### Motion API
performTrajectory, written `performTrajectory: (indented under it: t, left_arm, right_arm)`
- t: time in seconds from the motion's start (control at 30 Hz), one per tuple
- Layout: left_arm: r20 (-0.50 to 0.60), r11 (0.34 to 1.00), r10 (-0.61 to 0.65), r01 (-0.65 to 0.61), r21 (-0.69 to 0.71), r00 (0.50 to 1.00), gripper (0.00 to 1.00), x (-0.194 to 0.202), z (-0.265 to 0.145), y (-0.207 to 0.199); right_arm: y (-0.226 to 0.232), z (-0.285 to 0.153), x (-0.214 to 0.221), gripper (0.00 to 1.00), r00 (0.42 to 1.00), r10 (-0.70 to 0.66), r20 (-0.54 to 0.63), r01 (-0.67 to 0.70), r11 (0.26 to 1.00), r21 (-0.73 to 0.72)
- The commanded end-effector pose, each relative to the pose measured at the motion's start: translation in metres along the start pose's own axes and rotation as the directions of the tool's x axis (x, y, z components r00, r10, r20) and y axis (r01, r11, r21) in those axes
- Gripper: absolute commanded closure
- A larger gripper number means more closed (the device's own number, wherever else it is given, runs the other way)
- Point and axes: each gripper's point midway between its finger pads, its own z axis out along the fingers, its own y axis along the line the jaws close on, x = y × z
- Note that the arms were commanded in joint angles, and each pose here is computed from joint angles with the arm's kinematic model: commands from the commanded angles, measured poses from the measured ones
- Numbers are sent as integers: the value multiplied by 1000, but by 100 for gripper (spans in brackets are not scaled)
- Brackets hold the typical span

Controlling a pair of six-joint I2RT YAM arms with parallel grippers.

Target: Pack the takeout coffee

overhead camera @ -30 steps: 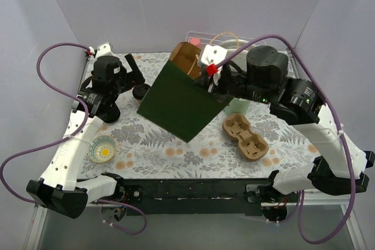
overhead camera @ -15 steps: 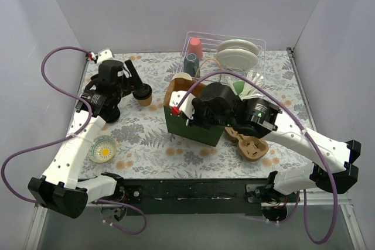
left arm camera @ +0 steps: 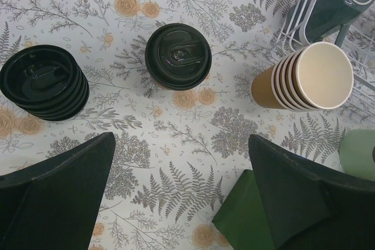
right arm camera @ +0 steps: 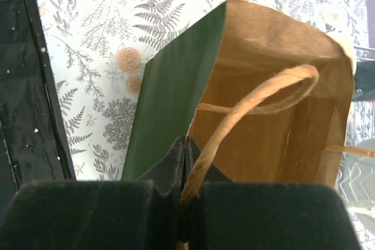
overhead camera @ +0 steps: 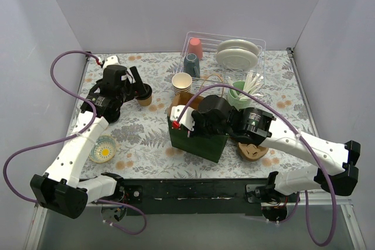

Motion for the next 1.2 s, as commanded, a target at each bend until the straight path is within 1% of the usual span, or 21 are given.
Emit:
performTrajectory:
  t: [0.0,0.07,0.2,0.27,0.43,0.63,0.73,0.77,0.83,0.87,0.93,1.07,1.17]
  left_arm:
    - [16,1000,8,-8,30,1000,2,-2,-4,-1]
    - [21,1000,8,-8,22,1000,2,-2,-4,1]
    - [20,1000,15,-15,5,1000,2,-1,-1,3]
    - [27,1000,19,-19,-7,999,2,-3,-1,4]
    - [47,999,27,-25,-48,999,2,-8,2,11]
    - [28,998,37,-35,-57,999,2,-3,5,12]
    - [26,998,41,-39,-58,999,2,-3,5,12]
    - [25,998,42,-40,-58,999,2,-3,4,13]
    - [34,998,43,-41,-48,998,2,-7,1,11]
    - [28,999,42,-41,-33,999,2,-7,0,8]
    - [32,999,35,-36,9,999,2,-12,-6,0]
    - [8,990,23,-24,138,1000,2,-12,-22,-21]
    - [7,988,22,-23,154,1000,2,-12,-28,-21]
  right_arm:
    - [5,-3,-17,99,994,-26,105,26,1000,0]
    - [8,0,-16,99,993,-49,111,50,999,-9]
    - [17,-4,-32,99,975,-111,192,118,993,-25]
    - [18,-5,-37,99,968,-137,211,146,989,-24]
    - [22,3,-38,99,963,-175,203,189,981,-52]
    - [26,14,-32,98,968,-178,177,193,978,-74]
    - [20,11,-36,87,969,-168,180,179,983,-47]
    - [18,10,-39,74,970,-155,186,164,986,-34]
    - [15,2,-47,65,967,-141,211,148,989,-21]
    - [14,0,-51,54,967,-117,225,124,992,-18]
    - [10,-8,-59,50,964,-86,252,90,996,-4]
    - [12,-24,-72,43,949,7,316,2,1000,-29]
    - [6,-45,-84,40,918,53,394,-53,999,-9]
